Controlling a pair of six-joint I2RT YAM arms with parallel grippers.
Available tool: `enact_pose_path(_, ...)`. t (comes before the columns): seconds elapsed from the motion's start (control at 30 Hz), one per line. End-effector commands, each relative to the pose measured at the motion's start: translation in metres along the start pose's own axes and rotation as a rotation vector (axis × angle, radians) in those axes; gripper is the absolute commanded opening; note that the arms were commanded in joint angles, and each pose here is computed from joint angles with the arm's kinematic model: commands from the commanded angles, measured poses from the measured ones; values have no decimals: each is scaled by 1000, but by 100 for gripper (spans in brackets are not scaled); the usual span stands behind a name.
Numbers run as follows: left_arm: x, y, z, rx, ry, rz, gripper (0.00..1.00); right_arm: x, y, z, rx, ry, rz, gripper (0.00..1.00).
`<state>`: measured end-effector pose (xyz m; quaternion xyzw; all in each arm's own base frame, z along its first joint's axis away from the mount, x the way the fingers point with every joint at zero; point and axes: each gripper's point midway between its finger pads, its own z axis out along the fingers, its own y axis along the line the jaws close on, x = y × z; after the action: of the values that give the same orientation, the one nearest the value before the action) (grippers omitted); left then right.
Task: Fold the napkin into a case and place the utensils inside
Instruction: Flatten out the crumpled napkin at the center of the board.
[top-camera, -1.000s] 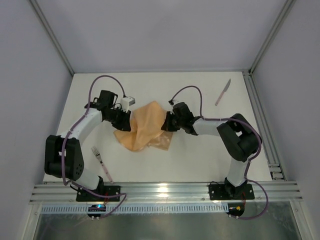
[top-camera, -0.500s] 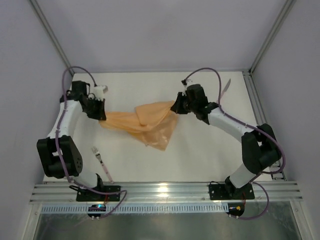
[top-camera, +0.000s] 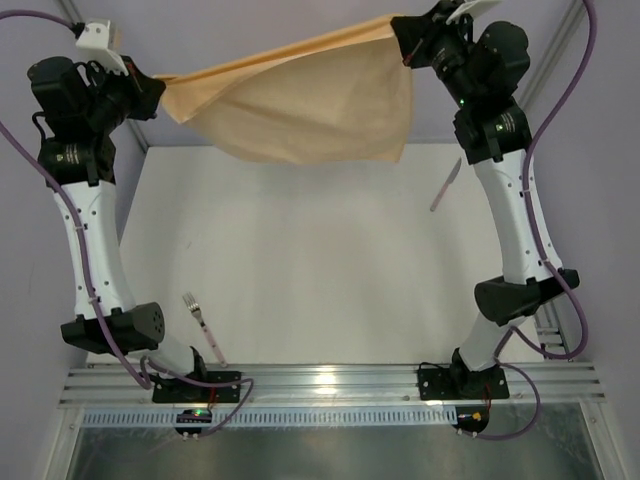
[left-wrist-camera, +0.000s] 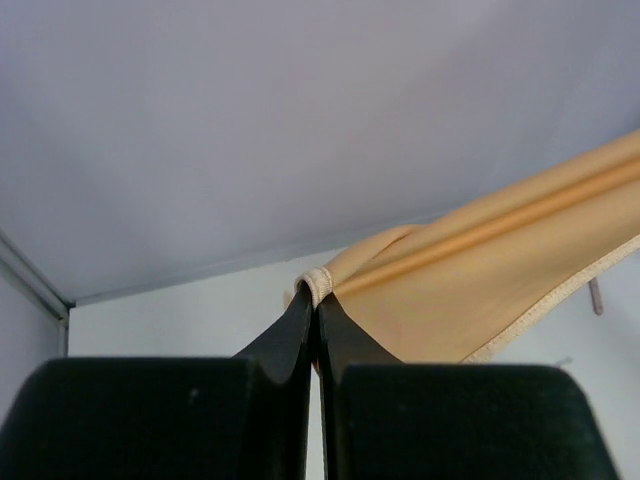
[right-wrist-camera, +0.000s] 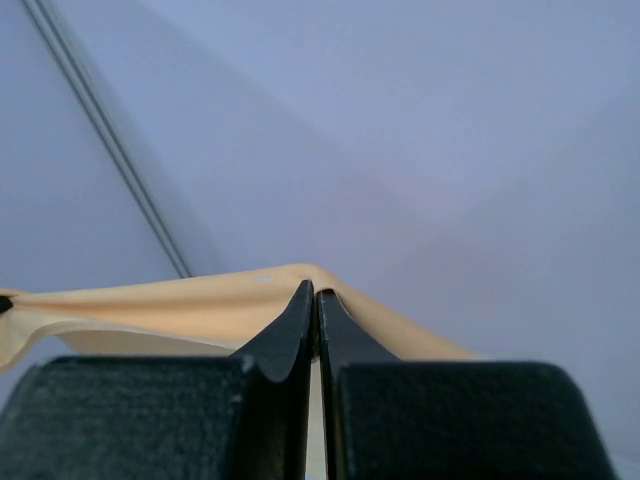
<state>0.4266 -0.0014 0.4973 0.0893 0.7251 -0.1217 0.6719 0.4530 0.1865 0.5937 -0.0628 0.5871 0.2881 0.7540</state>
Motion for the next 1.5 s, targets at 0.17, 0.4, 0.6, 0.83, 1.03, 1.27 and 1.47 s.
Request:
enact_pose_path(0.17,90,18,13,16,168,-90,0,118,-87,-63,236,278,-138,4)
enact_pose_path(0.4,319,-20,-55,195,670,-151,0,314,-60,-226,374,614,-86,4)
enact_pose_path(0.6,412,-26,-143,159,1083,-163,0,406,-17,-327,426,915,24,4)
enact_pose_path(0.83,444,-40,-195,251,1278,-138,0,449,-7,-386,498,1098,61,4)
enact_pose_path(1.03,451,-38,-194,248,1279,-131,3,459,-3,-397,488,1152,67,4)
enact_pose_path(1.27,443,-44,-178,282,1248,-197,0,445,2,-380,471,1130,39,4)
enact_pose_path(1.47,396,-41,-143,275,1089,-201,0,402,3,-338,451,1028,-52,4)
